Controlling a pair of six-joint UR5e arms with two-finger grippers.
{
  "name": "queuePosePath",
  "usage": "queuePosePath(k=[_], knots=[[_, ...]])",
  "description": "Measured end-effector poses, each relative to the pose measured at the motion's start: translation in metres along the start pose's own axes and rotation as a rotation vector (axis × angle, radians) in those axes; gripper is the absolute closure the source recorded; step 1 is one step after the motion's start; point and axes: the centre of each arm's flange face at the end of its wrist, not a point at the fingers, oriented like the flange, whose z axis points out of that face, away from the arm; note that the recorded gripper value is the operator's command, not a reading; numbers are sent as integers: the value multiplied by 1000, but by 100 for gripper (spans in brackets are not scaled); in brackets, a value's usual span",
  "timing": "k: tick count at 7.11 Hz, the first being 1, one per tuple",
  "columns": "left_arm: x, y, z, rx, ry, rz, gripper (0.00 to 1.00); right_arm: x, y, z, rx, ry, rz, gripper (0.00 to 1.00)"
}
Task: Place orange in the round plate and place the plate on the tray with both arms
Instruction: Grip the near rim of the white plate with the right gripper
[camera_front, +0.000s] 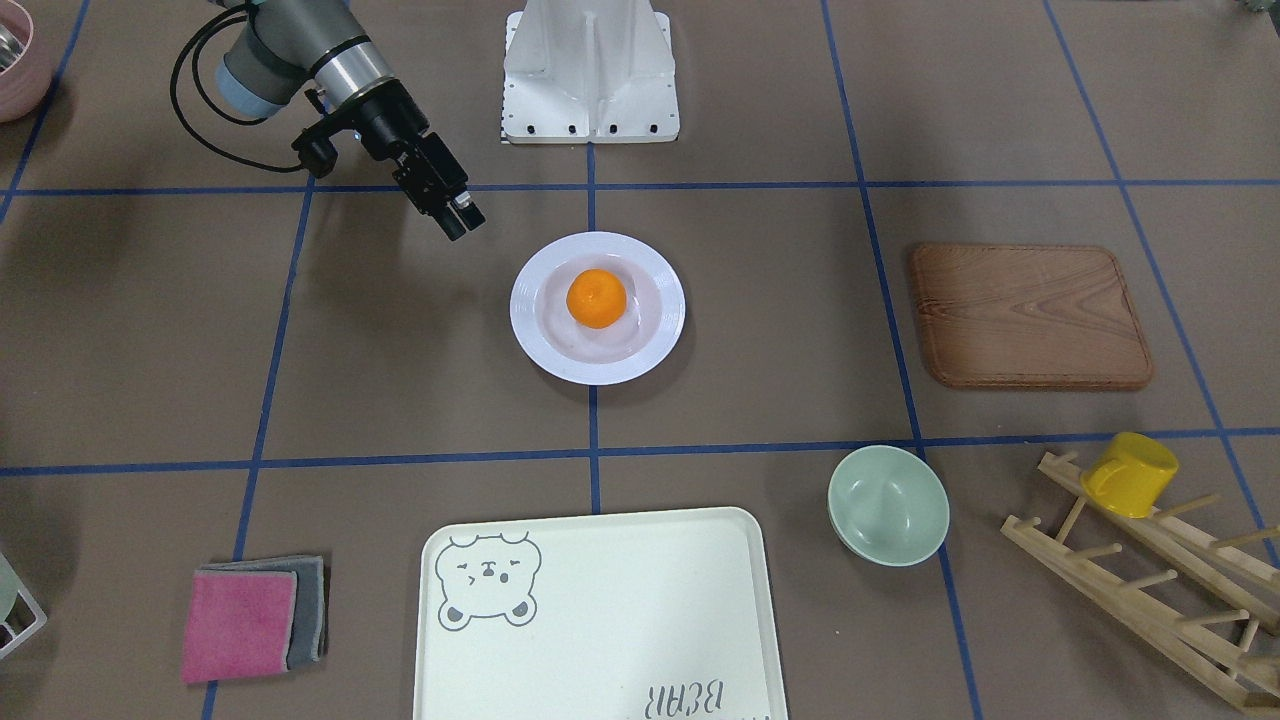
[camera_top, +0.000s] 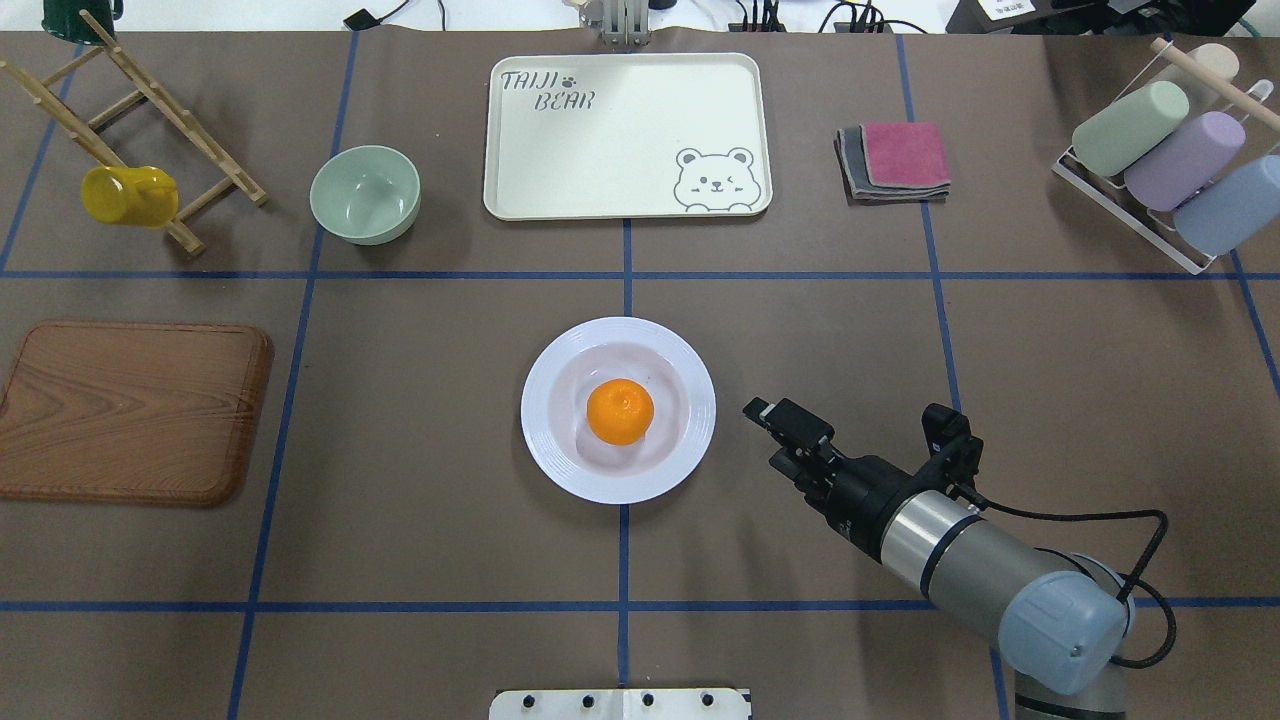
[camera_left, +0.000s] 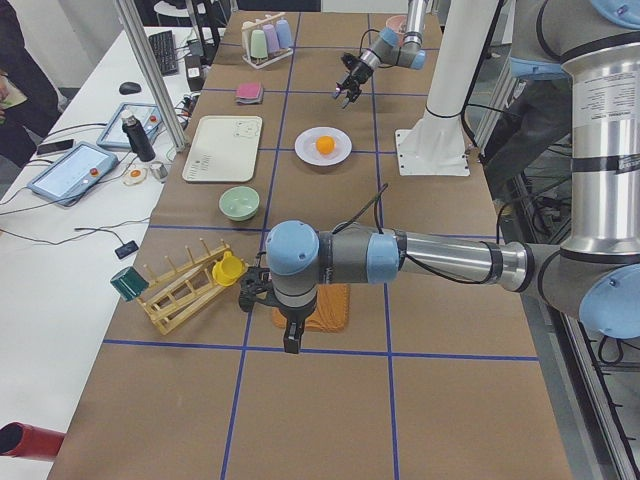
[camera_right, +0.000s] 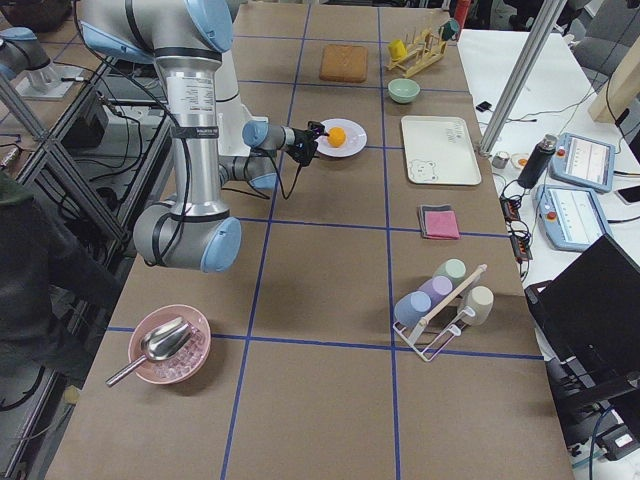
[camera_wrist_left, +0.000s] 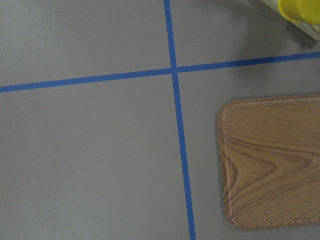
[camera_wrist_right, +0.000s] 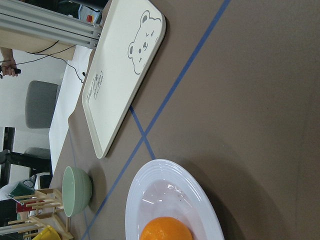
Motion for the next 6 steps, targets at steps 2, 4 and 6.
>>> queuePosePath(k=[2, 4, 6], knots=[[0, 1, 0, -1, 1, -2, 1, 0, 18, 24, 10, 12, 48, 20], [0, 1, 1, -2, 2, -6, 1, 1, 32, 47, 55, 79, 14, 22], [-1, 0, 2, -4, 2, -10, 1, 14, 35, 59, 80, 124, -14, 29]])
